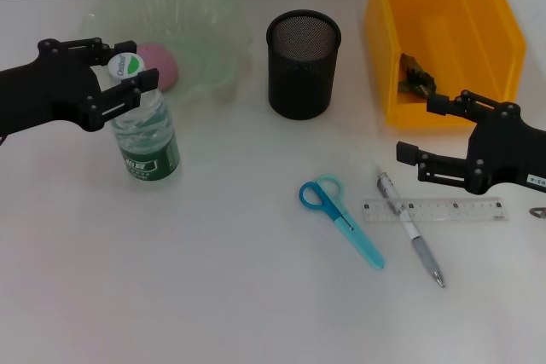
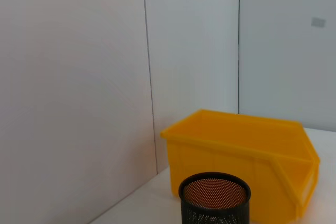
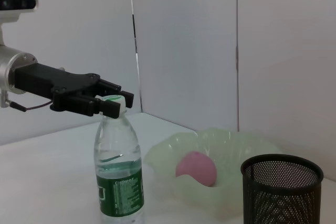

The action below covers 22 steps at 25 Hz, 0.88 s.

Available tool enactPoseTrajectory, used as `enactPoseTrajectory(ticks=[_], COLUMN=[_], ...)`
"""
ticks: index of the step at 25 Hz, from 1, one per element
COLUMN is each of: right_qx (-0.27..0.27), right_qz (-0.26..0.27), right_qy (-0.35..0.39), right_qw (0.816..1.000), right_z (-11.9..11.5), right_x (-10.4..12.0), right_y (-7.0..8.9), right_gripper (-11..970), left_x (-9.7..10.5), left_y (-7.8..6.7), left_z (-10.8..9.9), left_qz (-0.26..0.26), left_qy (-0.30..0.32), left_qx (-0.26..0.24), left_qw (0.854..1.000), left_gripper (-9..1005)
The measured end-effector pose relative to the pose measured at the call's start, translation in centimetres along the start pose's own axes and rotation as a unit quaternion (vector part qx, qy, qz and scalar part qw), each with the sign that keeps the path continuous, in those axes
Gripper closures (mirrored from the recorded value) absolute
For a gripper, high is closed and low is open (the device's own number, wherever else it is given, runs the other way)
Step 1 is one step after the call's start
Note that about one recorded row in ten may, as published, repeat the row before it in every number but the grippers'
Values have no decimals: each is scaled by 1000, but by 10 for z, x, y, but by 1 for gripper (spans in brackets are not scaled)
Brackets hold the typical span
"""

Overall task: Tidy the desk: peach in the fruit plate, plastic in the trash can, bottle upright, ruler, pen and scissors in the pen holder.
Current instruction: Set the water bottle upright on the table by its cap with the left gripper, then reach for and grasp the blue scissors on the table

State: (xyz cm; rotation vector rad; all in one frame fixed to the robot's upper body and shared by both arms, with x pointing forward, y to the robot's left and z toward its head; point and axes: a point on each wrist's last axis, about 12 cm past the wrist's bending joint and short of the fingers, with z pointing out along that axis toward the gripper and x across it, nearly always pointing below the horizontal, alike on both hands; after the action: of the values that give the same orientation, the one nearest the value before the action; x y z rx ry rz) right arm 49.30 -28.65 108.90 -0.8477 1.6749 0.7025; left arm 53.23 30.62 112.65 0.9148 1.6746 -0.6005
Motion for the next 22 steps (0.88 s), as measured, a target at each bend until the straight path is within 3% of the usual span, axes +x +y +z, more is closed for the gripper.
enactPoseTrajectory(ticks=[14,19,20,22], right_qx=[0,-4,-7,-5], right_qz=[1,0,-2,-1], right_qy=[1,-2,-7,-12], right_qw=[1000,1000,1000,1000], right_z=[0,-2,-4,-6], right_x=[0,-2,-4,-7], right_y=[0,0,0,-1], right_gripper=[120,120,120,120], left_x=[-4,-17,-27,-30], left_y=[-1,1,-3,-5], left_z=[-5,-19,-31,-34], left_qz=[-8,6,11,11], left_qy=[-28,-56,-96,-109], left_qx=[-6,-18,-21,-18], left_qw=[1000,998,995,994], left_gripper=[504,315,277,201])
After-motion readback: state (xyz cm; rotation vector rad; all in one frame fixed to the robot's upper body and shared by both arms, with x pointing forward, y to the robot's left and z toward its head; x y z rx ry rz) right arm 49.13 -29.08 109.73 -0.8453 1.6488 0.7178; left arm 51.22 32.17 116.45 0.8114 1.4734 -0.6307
